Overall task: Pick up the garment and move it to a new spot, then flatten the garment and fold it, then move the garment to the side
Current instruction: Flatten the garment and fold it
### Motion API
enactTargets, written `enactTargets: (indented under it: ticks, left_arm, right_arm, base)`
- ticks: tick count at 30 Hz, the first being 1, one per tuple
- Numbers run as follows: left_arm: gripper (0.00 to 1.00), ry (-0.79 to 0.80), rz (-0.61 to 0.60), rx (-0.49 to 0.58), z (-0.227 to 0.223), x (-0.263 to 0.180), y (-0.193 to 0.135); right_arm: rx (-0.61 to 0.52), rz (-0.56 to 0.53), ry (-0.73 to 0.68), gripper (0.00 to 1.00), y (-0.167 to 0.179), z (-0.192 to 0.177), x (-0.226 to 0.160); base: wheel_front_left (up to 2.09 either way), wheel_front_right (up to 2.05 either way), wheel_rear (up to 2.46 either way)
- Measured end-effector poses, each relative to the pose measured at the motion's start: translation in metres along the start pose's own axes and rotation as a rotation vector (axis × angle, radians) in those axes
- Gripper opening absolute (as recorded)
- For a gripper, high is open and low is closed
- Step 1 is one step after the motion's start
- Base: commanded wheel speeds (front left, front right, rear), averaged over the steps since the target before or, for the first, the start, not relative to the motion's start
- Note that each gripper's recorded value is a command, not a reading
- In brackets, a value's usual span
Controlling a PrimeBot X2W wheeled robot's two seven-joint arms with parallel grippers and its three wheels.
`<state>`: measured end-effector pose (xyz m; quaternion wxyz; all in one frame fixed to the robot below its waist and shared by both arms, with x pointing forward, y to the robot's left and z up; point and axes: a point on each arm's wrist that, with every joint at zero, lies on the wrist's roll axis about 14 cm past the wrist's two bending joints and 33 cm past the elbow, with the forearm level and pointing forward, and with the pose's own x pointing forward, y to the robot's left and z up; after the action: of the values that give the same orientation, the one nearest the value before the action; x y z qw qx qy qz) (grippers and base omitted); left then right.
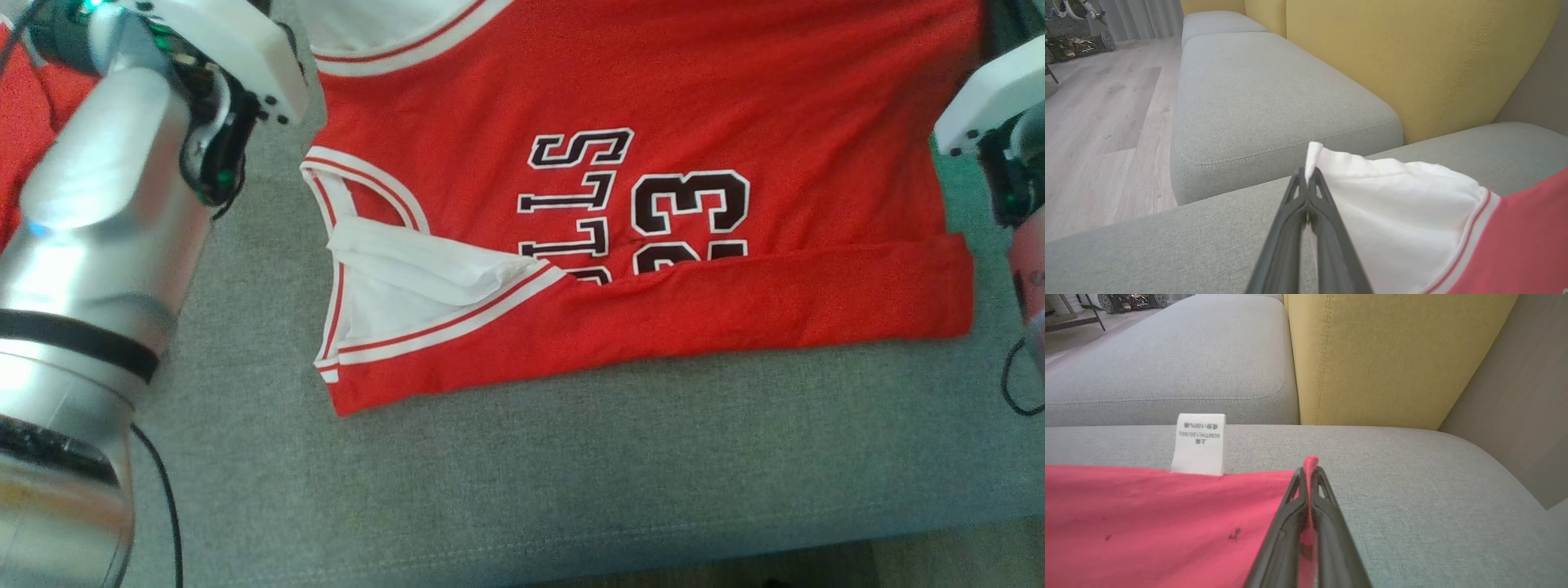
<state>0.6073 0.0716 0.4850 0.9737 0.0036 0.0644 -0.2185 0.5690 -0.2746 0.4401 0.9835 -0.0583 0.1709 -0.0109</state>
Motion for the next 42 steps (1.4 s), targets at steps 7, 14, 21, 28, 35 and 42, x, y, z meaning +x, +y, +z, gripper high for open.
enactTargets:
  ticks: [7, 14, 21, 28, 35, 42]
  left_arm:
    - [0.0, 0.02, -0.052, 0.056, 0.0, -0.009, -0.011]
    - [0.0, 0.061, -0.101, 0.083, -0.012, -0.039, -0.023]
    - [0.0, 0.126, -0.146, 0.086, -0.024, -0.08, -0.035]
    - [0.0, 0.245, -0.193, 0.094, -0.047, -0.132, -0.05]
    - [0.0, 0.314, -0.241, 0.073, -0.058, -0.165, -0.072]
    - [0.0, 0.398, -0.29, 0.059, -0.075, -0.189, -0.096]
  right_arm:
    - [0.0, 0.016, -0.05, 0.0, 0.006, 0.012, -0.008]
    - [0.032, 0.045, -0.043, 0.0, 0.009, 0.007, -0.031]
    - [0.045, 0.092, 0.067, 0.0, 0.008, -0.019, -0.065]
    - [0.055, 0.146, 0.196, 0.0, 0.007, -0.042, -0.1]
    - [0.032, 0.168, 0.285, 0.0, 0.001, -0.055, -0.123]
    - [0.02, 0.189, 0.386, 0.0, 0.0, -0.075, -0.146]
  base:
    - [0.0, 0.0, 0.0]
    - [0.0, 0.0, 0.0]
    - [0.0, 0.0, 0.0]
    - [0.0, 0.0, 0.0]
    - [0.0, 0.0, 0.0]
    - [0.0, 0.0, 0.0]
